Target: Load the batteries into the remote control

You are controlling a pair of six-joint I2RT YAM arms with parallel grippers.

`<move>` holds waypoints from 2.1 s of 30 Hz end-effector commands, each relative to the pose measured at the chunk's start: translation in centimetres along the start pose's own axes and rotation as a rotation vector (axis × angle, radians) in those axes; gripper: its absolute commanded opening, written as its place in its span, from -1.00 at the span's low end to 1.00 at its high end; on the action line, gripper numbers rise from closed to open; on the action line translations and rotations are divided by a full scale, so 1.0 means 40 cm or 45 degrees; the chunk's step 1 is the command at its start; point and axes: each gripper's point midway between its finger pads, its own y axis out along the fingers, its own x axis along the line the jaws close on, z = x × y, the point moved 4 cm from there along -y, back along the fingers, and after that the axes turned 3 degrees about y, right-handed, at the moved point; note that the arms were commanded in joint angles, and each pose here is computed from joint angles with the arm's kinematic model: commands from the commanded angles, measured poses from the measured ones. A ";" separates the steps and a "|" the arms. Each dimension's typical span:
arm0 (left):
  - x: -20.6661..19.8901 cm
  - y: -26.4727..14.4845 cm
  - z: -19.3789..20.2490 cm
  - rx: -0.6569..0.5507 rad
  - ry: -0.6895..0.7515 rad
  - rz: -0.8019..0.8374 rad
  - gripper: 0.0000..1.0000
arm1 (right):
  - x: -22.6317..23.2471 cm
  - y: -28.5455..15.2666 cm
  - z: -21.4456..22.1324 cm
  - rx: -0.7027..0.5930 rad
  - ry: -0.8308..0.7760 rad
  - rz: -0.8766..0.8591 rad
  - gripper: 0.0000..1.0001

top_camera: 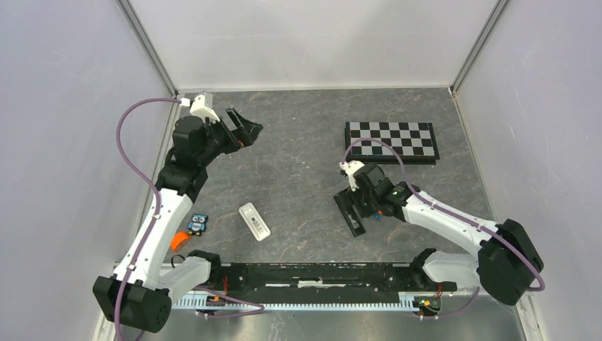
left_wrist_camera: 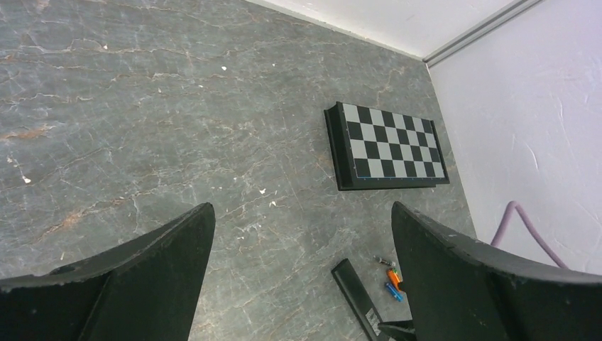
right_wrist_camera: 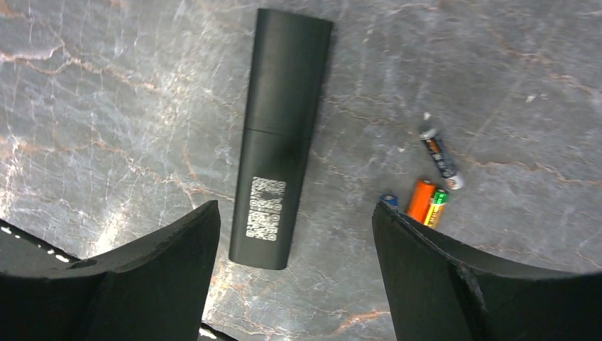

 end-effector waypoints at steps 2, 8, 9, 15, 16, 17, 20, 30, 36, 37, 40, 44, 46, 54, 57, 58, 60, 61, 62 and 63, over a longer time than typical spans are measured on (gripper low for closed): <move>-0.023 -0.005 -0.009 -0.024 -0.045 0.070 0.99 | 0.040 0.025 0.017 0.036 -0.055 0.005 0.66; -0.020 -0.005 -0.004 -0.016 -0.041 0.067 0.99 | 0.062 0.071 0.023 0.099 -0.094 0.069 0.48; -0.020 -0.005 -0.004 -0.015 -0.039 0.065 0.99 | 0.059 0.077 0.022 0.110 -0.089 0.092 0.42; -0.014 -0.012 -0.005 -0.027 -0.017 0.047 0.99 | 0.063 0.107 0.014 0.198 -0.070 0.140 0.33; -0.012 -0.014 -0.004 -0.028 -0.013 0.041 0.99 | 0.066 0.110 0.012 0.202 -0.066 0.132 0.32; -0.010 -0.014 -0.003 -0.028 -0.010 0.036 0.99 | 0.069 0.114 0.012 0.209 -0.063 0.129 0.31; -0.009 -0.015 -0.003 -0.026 0.009 0.035 0.99 | 0.083 0.127 0.015 0.251 -0.043 0.083 0.29; -0.011 -0.016 -0.001 -0.009 0.028 0.046 0.99 | 0.091 0.140 -0.082 0.105 0.055 0.044 -0.16; -0.024 -0.016 0.028 0.026 0.012 0.135 0.99 | 0.108 0.109 -0.221 -0.236 0.158 -0.015 -0.24; -0.030 -0.012 0.037 0.029 -0.008 0.170 0.99 | 0.111 0.099 -0.246 -0.284 0.192 -0.032 -0.23; -0.053 0.005 0.086 0.055 -0.124 0.281 0.99 | 0.114 0.075 -0.317 -0.392 0.330 -0.082 -0.22; -0.071 0.026 0.183 0.080 -0.141 0.317 0.99 | 0.101 0.074 -0.367 -0.407 0.624 -0.168 -0.23; -0.089 0.036 0.233 0.085 -0.120 0.364 0.99 | 0.112 0.083 -0.375 -0.381 0.782 -0.251 -0.24; -0.123 0.072 0.388 0.234 -0.007 0.426 0.99 | 0.162 0.078 -0.433 -0.357 1.185 -0.498 -0.25; -0.140 0.086 0.431 0.297 0.018 0.485 0.99 | 0.186 0.069 -0.462 -0.344 1.233 -0.599 -0.18; -0.141 0.093 0.443 0.322 0.021 0.484 0.99 | 0.192 0.064 -0.472 -0.337 1.238 -0.620 -0.17; -0.139 0.102 0.459 0.348 0.026 0.475 0.93 | 0.202 0.054 -0.488 -0.332 1.240 -0.649 -0.16; -0.136 0.106 0.465 0.352 0.030 0.462 0.89 | 0.205 0.050 -0.493 -0.330 1.250 -0.660 -0.16; -0.130 0.110 0.466 0.346 0.034 0.441 0.79 | 0.207 0.044 -0.499 -0.331 1.258 -0.673 -0.16; -0.125 0.114 0.465 0.336 0.037 0.421 0.69 | 0.208 0.042 -0.502 -0.329 1.263 -0.673 -0.16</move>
